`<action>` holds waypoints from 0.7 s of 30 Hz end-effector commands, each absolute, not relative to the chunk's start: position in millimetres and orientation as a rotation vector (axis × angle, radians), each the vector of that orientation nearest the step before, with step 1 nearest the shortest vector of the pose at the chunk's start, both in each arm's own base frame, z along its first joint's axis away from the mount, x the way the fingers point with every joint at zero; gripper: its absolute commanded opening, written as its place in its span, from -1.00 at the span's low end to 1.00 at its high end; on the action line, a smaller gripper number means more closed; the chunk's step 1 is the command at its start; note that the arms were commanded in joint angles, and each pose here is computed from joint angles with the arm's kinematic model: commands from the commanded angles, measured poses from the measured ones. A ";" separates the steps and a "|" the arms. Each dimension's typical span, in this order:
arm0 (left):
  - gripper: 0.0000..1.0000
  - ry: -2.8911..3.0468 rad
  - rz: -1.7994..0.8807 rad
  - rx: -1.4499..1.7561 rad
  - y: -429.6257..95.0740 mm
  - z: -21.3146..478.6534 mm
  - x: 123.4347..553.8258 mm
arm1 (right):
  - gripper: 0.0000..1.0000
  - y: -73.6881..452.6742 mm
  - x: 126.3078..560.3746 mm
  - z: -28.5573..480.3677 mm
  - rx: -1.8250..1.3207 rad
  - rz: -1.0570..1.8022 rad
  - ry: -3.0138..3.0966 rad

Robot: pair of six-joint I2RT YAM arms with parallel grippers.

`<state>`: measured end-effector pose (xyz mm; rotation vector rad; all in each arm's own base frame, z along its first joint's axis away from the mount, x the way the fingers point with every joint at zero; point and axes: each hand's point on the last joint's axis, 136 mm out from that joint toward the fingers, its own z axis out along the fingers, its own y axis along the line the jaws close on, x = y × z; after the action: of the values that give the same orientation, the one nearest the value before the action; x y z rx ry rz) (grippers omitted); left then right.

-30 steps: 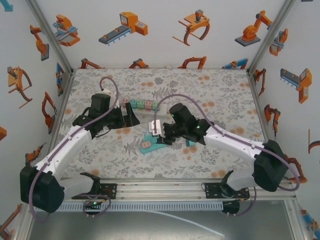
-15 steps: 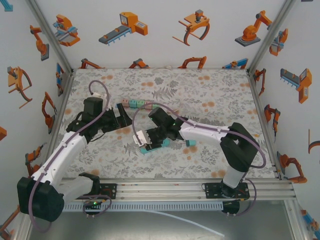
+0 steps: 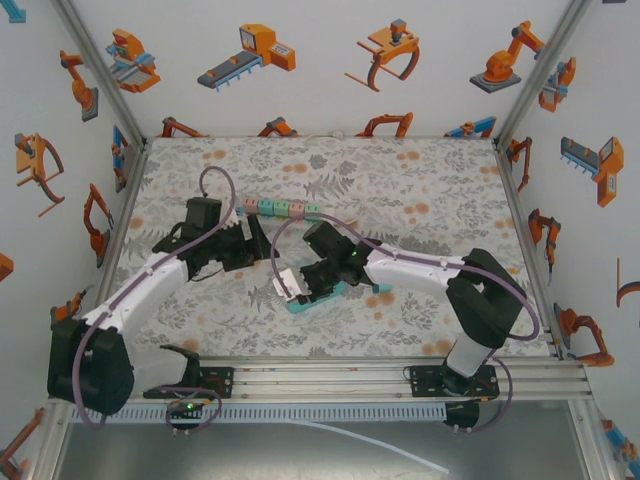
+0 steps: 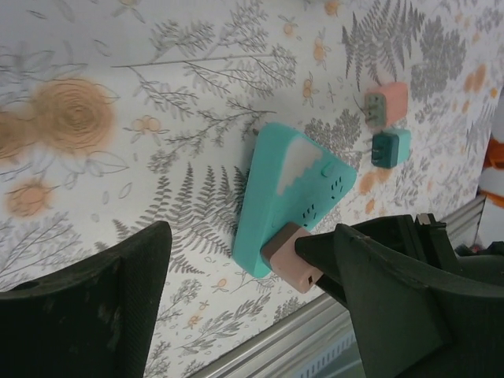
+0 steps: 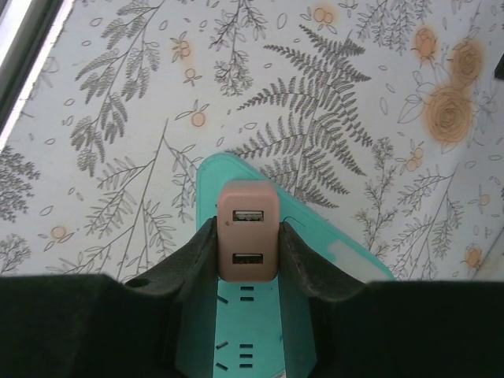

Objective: Pull the plug off the socket

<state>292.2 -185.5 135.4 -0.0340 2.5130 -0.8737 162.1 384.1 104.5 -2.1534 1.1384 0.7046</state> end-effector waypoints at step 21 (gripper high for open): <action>0.02 2.856 -0.986 0.262 -251.1 22.6 242.4 | -0.62 382.6 175.4 119.6 -2.110 0.713 1.157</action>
<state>268.7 -257.8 45.2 0.1580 2.7475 -1.0541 165.3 378.7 105.4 -2.1431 1.1577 0.7290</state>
